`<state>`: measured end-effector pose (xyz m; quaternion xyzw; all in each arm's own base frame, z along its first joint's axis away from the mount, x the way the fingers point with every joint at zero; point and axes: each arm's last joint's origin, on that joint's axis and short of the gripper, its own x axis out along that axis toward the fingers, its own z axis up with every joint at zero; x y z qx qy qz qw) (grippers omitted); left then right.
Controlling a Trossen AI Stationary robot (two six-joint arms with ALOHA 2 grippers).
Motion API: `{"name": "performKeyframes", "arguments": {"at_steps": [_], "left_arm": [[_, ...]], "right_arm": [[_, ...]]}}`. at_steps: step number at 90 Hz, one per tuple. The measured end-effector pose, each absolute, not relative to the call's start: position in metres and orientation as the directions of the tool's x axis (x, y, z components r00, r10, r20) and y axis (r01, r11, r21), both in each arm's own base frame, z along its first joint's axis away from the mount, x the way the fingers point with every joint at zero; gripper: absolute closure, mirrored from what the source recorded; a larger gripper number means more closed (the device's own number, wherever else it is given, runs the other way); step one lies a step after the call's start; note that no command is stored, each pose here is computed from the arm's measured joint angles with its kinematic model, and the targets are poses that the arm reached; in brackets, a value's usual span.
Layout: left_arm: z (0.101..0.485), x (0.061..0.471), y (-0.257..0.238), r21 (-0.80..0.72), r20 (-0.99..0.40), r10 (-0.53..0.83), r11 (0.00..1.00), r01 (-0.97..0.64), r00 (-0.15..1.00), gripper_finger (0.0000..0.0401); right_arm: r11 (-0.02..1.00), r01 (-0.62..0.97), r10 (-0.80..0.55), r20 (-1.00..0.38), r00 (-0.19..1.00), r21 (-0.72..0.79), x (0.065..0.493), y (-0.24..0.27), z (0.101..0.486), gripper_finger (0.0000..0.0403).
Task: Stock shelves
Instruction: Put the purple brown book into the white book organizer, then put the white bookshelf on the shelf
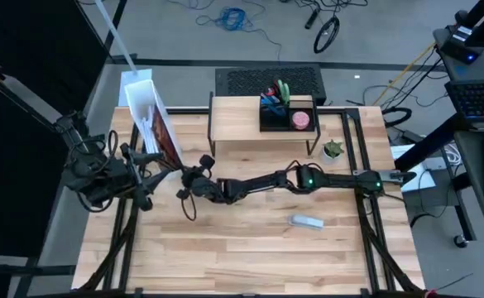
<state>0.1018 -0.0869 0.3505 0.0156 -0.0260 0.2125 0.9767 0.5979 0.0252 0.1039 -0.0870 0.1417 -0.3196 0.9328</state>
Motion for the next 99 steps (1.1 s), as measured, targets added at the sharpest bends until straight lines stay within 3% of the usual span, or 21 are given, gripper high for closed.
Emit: {"name": "performKeyframes", "arguments": {"at_steps": [12, 54, 65, 87, 99], "left_arm": [[0.351, 0.102, -0.087, 0.019, 0.057, 0.414, 0.909, -0.416, 0.908, 0.0168], [0.345, 0.102, -0.088, 0.017, 0.041, 0.410, 0.911, -0.411, 0.911, 0.0168], [0.338, 0.102, -0.089, 0.013, 0.017, 0.407, 0.913, -0.408, 0.913, 0.0168], [0.326, 0.101, -0.090, -0.051, -0.017, 0.395, 0.917, -0.395, 0.919, 0.0168], [0.325, 0.098, -0.094, -0.046, -0.020, 0.366, 0.929, -0.366, 0.930, 0.0168]], "right_arm": [[0.807, 0.524, -0.589, -0.298, 0.751, -0.273, 0.592, 0.041, 0.107, 0.0403], [0.823, 0.543, -0.566, -0.331, 0.755, -0.168, 0.581, 0.062, 0.159, 0.0396], [0.820, 0.547, -0.568, -0.360, 0.740, -0.169, 0.577, 0.062, 0.166, 0.0364], [0.796, 0.597, -0.586, -0.375, 0.718, -0.101, 0.576, 0.048, 0.171, 0.0263], [0.769, 0.637, -0.610, -0.356, 0.708, -0.050, 0.578, 0.029, 0.173, 0.0232]]}}
